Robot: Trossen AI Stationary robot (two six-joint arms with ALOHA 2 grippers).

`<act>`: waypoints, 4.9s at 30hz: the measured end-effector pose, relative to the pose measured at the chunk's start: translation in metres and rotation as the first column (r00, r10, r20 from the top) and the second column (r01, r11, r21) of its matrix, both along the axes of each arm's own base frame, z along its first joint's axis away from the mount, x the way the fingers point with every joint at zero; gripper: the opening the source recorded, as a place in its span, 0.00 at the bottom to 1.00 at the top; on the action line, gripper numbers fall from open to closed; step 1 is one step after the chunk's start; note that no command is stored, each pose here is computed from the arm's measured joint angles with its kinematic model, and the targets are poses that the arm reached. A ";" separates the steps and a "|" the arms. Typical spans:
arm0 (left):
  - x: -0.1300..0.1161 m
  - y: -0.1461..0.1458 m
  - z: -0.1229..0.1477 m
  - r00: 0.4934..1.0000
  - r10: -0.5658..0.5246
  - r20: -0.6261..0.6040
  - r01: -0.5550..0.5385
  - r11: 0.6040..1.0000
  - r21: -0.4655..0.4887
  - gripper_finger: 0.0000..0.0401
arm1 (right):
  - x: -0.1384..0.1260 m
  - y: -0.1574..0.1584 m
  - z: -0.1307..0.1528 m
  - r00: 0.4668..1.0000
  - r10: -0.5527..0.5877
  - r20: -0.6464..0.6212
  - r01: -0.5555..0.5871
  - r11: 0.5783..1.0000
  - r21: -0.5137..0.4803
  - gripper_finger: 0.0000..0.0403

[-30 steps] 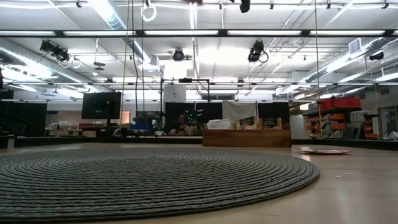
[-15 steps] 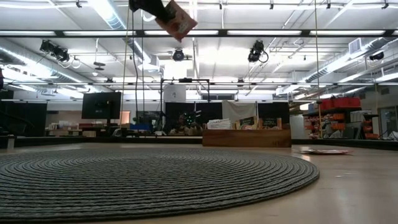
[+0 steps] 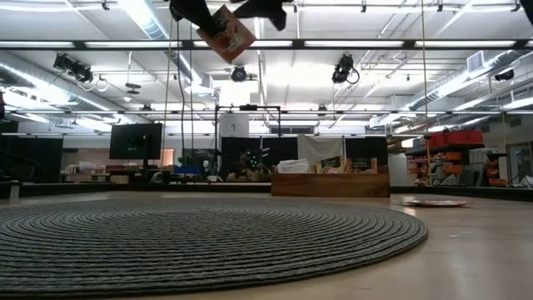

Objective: Pick & Place Tea
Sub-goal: Put the orange tea bag into the right section of the wooden organizer

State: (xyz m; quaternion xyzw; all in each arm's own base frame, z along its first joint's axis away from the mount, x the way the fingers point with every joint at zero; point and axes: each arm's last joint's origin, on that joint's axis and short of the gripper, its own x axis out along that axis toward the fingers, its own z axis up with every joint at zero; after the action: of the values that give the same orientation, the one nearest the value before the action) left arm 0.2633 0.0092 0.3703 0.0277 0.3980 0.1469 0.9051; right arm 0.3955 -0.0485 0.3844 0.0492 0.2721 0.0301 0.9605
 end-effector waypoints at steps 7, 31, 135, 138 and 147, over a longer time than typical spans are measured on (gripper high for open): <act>-0.002 0.000 -0.002 1.000 0.002 -0.023 -0.003 1.000 -0.020 0.00 | 0.019 0.001 -0.019 0.999 0.025 -0.024 -0.024 0.999 0.026 0.40; -0.002 0.000 -0.002 1.000 0.005 -0.025 -0.005 1.000 -0.022 0.00 | 0.022 0.000 -0.022 0.999 0.049 -0.024 -0.050 0.999 -0.016 0.03; -0.052 -0.025 -0.047 0.659 0.122 0.742 0.073 0.971 -0.225 0.04 | -0.047 0.017 0.073 0.946 -0.060 0.317 0.016 0.990 0.141 0.36; -0.052 -0.023 -0.048 0.670 0.126 0.732 0.061 0.973 -0.223 0.04 | -0.037 0.016 0.070 0.977 -0.023 0.213 -0.004 0.993 0.122 0.42; -0.051 -0.016 -0.051 0.688 0.121 0.716 0.068 0.971 -0.230 0.04 | 0.000 0.014 0.054 0.997 0.029 0.073 -0.035 0.996 0.080 0.42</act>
State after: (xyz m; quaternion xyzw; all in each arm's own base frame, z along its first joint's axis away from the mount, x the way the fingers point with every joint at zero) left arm 0.2124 -0.0067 0.3196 -0.1470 0.0230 0.1104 0.9827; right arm 0.3960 -0.0347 0.4380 0.0826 0.2366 0.0581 0.9663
